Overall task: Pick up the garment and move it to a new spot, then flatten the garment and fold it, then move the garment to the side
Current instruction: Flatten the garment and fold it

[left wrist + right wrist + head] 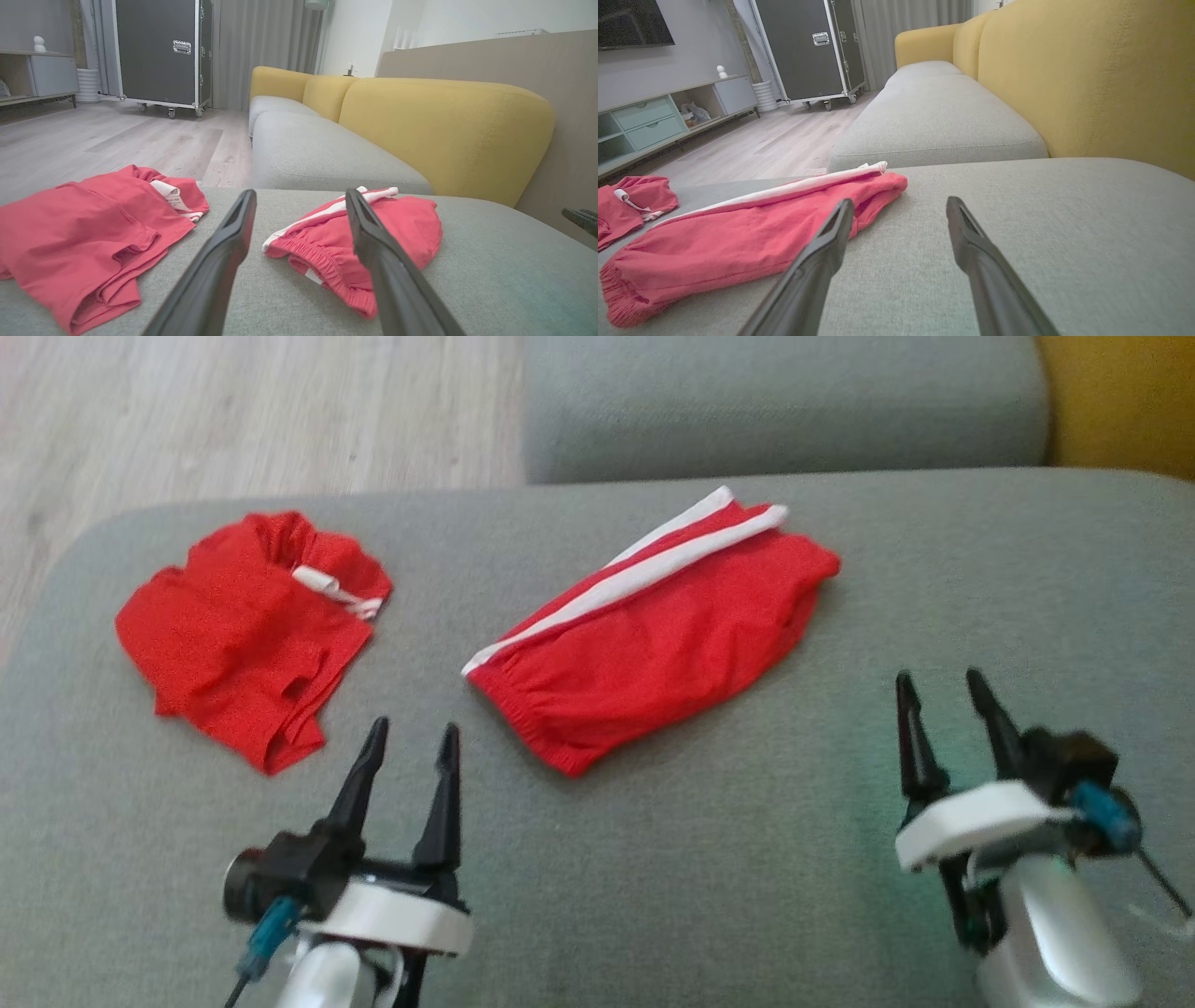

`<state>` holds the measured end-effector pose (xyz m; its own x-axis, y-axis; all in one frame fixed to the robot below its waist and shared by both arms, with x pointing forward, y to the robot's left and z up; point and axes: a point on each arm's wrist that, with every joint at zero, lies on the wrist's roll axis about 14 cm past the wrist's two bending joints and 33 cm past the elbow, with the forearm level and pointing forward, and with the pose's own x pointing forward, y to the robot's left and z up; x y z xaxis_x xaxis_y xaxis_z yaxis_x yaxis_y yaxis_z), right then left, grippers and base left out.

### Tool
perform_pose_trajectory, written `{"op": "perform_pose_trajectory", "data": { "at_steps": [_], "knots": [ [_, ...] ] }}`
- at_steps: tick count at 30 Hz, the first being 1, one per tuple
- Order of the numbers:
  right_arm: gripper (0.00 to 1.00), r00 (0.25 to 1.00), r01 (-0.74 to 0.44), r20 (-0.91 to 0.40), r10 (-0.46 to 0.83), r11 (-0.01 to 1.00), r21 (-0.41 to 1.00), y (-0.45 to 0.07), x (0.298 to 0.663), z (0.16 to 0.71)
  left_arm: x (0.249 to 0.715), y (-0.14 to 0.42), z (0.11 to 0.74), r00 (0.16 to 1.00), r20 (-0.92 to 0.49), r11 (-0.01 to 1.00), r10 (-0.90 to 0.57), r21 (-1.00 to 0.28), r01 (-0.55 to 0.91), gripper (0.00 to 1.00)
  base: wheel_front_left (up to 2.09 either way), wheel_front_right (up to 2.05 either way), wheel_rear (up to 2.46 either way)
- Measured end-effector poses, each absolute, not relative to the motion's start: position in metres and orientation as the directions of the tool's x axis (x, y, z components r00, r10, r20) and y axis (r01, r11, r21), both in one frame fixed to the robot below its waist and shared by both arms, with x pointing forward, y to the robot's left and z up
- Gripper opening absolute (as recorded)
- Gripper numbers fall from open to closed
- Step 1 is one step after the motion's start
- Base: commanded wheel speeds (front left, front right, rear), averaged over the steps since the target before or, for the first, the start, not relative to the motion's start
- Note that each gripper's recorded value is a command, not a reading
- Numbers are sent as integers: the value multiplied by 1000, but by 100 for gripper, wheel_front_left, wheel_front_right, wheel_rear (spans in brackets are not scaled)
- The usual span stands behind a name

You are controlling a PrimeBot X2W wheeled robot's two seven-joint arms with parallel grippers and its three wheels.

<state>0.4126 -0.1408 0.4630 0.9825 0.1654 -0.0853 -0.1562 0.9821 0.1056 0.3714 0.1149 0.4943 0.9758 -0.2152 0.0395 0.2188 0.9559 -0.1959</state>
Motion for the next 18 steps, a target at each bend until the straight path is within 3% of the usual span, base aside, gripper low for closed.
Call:
{"op": "perform_pose_trajectory", "data": {
  "at_steps": [6,18],
  "knots": [
    [100,973,-191,-111,201,977,94,-124,458,464,389,112,497,972,45,954,-232,-187,236,100,0,0,0],
    [100,915,-164,-349,200,978,130,-114,556,423,410,131,488,983,13,960,-181,-214,179,100,0,0,0]
  ]
}}
